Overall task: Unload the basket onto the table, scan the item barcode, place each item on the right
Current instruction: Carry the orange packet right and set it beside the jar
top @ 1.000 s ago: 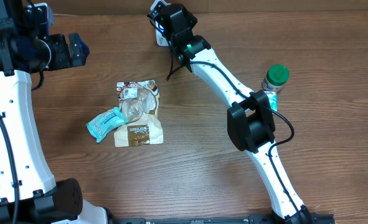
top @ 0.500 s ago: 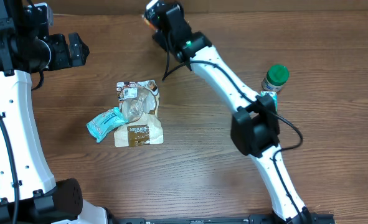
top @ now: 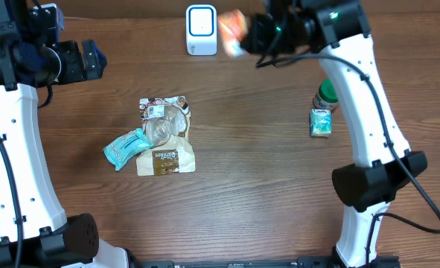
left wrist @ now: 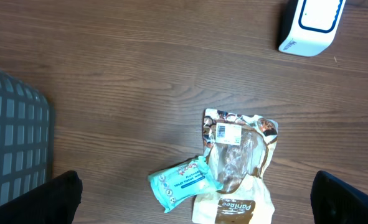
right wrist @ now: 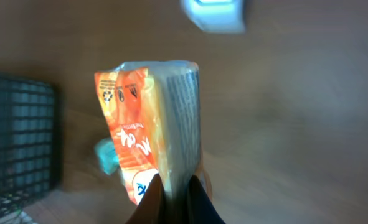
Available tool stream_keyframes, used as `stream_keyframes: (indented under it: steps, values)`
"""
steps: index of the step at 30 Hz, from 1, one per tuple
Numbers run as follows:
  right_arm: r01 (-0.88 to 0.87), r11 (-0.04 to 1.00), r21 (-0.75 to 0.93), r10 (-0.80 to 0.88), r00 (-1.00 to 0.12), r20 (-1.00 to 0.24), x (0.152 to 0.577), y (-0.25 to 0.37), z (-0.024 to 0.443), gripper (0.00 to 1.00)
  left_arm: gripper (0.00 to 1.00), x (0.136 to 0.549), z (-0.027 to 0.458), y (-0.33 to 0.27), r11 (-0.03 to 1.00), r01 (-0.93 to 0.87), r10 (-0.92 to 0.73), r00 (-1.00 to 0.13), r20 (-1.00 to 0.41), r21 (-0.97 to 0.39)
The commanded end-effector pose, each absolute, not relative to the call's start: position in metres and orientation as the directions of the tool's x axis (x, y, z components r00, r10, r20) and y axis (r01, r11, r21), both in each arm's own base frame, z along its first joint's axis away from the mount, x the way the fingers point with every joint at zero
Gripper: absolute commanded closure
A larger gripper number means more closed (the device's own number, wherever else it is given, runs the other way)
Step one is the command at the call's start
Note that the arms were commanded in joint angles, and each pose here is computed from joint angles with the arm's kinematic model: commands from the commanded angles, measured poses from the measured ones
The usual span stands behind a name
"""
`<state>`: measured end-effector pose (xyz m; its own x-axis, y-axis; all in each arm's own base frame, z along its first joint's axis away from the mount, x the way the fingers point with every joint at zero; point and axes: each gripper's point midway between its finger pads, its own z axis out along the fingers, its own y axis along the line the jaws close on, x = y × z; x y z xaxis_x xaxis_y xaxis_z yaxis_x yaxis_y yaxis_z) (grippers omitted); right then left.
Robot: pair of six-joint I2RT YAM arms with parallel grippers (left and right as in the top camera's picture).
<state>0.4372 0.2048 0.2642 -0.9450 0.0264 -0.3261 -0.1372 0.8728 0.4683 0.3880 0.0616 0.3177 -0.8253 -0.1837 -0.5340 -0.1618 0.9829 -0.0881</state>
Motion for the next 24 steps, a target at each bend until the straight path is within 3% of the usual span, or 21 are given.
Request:
stream_keyframes:
  steps: [1,7,12,17,19,21,22,24]
  values:
    - [0.036,0.946,0.321,0.092,-0.983,-0.161,0.430,0.169,0.206,0.96,0.00,0.388,0.324,0.059,0.987,-0.136,-0.158,-0.819,-0.552,-0.082]
    - [0.178,0.981,0.080,0.178,-0.984,0.006,0.403,0.124,0.136,0.96,0.00,0.388,0.324,0.059,0.987,-0.136,-0.158,-0.819,-0.552,-0.082]
    - [0.358,0.923,-0.140,0.368,-0.928,0.052,0.381,0.075,0.093,0.96,0.00,0.388,0.324,0.059,0.987,-0.136,-0.158,-0.819,-0.552,-0.082]
    - [0.418,0.886,-0.201,0.439,-0.895,0.075,0.371,0.049,0.077,0.96,0.00,0.388,0.324,0.059,0.987,-0.136,-0.158,-0.818,-0.552,-0.082]
    - [0.420,0.884,-0.206,0.443,-0.893,0.083,0.369,0.046,0.077,0.82,0.00,0.388,0.324,0.059,0.987,-0.136,-0.158,-0.819,-0.552,-0.082]
    - [0.387,0.900,-0.198,0.412,-0.905,0.104,0.367,0.047,0.077,0.53,0.00,0.388,0.324,0.059,0.987,-0.136,-0.158,-0.819,-0.552,-0.082]
    - [0.369,0.910,-0.188,0.394,-0.911,0.119,0.365,0.049,0.077,0.44,0.00,0.388,0.324,0.059,0.987,-0.136,-0.158,-0.819,-0.552,-0.082]
    - [0.355,0.921,-0.160,0.377,-0.915,0.141,0.364,0.054,0.077,0.40,0.00,0.388,0.324,0.059,0.987,-0.136,-0.158,-0.819,-0.552,-0.082]
